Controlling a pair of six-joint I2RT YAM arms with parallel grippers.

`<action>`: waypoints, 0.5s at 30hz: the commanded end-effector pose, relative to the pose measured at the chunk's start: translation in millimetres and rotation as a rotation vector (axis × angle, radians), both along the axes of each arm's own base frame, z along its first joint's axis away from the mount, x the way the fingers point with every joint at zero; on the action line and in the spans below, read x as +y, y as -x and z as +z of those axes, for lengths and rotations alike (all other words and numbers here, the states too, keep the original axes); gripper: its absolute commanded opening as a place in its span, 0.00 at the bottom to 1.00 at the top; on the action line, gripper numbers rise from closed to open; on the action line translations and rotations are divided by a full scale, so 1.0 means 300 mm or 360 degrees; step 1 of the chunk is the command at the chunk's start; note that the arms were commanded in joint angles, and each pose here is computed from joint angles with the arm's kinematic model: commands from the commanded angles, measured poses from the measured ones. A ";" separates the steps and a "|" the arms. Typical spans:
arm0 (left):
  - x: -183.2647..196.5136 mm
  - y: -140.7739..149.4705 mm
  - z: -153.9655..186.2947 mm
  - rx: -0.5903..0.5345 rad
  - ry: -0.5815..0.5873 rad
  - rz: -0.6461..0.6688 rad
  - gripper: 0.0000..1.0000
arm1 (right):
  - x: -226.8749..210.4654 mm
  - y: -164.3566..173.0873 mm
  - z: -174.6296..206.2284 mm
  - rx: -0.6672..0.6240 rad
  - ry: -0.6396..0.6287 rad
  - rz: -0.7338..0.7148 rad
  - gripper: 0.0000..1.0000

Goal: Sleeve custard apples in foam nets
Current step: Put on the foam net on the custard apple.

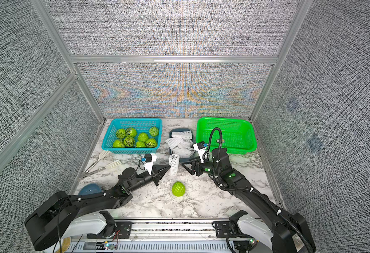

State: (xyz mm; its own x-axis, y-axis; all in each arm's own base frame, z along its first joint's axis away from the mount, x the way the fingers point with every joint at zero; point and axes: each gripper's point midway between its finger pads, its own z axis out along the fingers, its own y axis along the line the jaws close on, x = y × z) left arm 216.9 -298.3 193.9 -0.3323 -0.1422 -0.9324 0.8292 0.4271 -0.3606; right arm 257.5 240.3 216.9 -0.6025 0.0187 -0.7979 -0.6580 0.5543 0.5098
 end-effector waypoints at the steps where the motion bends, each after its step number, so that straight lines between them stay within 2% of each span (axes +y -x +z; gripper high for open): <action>1: -0.006 0.011 0.014 -0.0140 -0.0026 0.0025 0.00 | -0.008 -0.044 0.050 -0.0114 -0.0009 -0.0076 0.66; 6: -0.015 0.029 -0.015 -0.0157 -0.0032 0.0019 0.00 | 0.004 -0.056 0.055 -0.0074 -0.0047 -0.0080 0.67; 15: -0.015 0.049 -0.020 -0.0206 0.0030 0.0047 0.00 | 0.028 -0.020 -0.019 0.0048 -0.0073 -0.0058 0.66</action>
State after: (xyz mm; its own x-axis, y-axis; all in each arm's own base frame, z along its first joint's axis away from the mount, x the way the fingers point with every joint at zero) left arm 201.6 -302.5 170.9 -0.2682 -0.1117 -0.9569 0.8457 0.4484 -0.2894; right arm 263.9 244.8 207.3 -0.6243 0.0524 -0.7794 -0.6233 0.5681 0.5374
